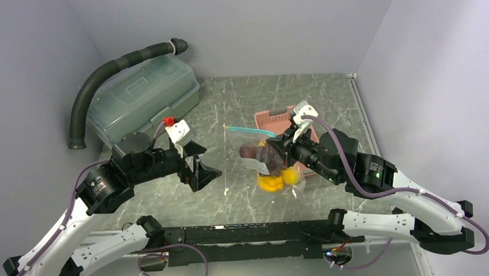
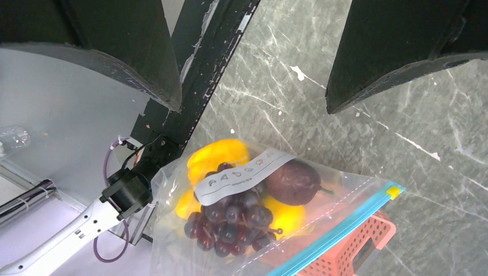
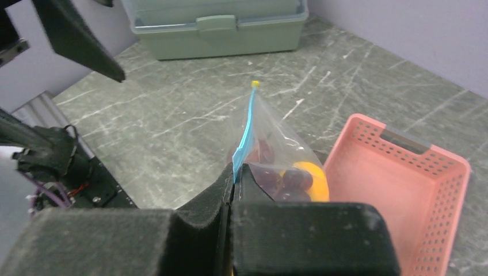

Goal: Place the food in the zip-top bag and seal the zipper
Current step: Zip the zipper food storage bag, then place the zipper food storage bag at the center of the board.

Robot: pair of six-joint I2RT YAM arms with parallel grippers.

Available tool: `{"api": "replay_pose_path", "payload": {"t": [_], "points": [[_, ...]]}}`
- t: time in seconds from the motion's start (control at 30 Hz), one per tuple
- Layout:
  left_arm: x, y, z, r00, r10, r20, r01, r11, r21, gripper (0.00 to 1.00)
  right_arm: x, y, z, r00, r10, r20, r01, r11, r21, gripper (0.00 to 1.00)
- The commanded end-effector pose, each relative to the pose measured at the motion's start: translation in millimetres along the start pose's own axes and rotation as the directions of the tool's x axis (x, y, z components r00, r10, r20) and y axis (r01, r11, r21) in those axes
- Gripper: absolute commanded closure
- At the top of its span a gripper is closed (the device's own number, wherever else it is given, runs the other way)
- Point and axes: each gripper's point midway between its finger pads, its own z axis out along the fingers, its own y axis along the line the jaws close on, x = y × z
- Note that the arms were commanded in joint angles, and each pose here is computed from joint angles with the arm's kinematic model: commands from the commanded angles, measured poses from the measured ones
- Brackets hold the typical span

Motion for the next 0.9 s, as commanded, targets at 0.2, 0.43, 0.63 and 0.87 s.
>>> {"api": "replay_pose_path", "payload": {"t": [0.2, 0.43, 0.63, 0.87], "points": [[-37, -26, -5, 0.988, 0.117, 0.1, -0.129, 0.983, 0.131, 0.0, -46, 48, -16, 0.996, 0.024, 0.087, 0.0, 0.963, -0.27, 1.0], [-45, -28, -9, 0.978, 0.158, 0.133, -0.175, 0.976, 0.133, 0.0, -38, 73, -20, 0.999, -0.004, 0.046, 0.022, 0.914, -0.405, 1.0], [-42, -39, -10, 0.975, 0.174, 0.141, -0.2, 0.958, 0.205, 0.0, -27, 97, -26, 0.999, -0.037, 0.01, 0.037, 0.844, -0.535, 1.0], [-32, -50, -5, 0.978, 0.167, 0.127, -0.197, 0.938, 0.285, 0.0, -22, 112, -28, 0.999, -0.039, -0.003, 0.029, 0.796, -0.604, 1.0]]}}
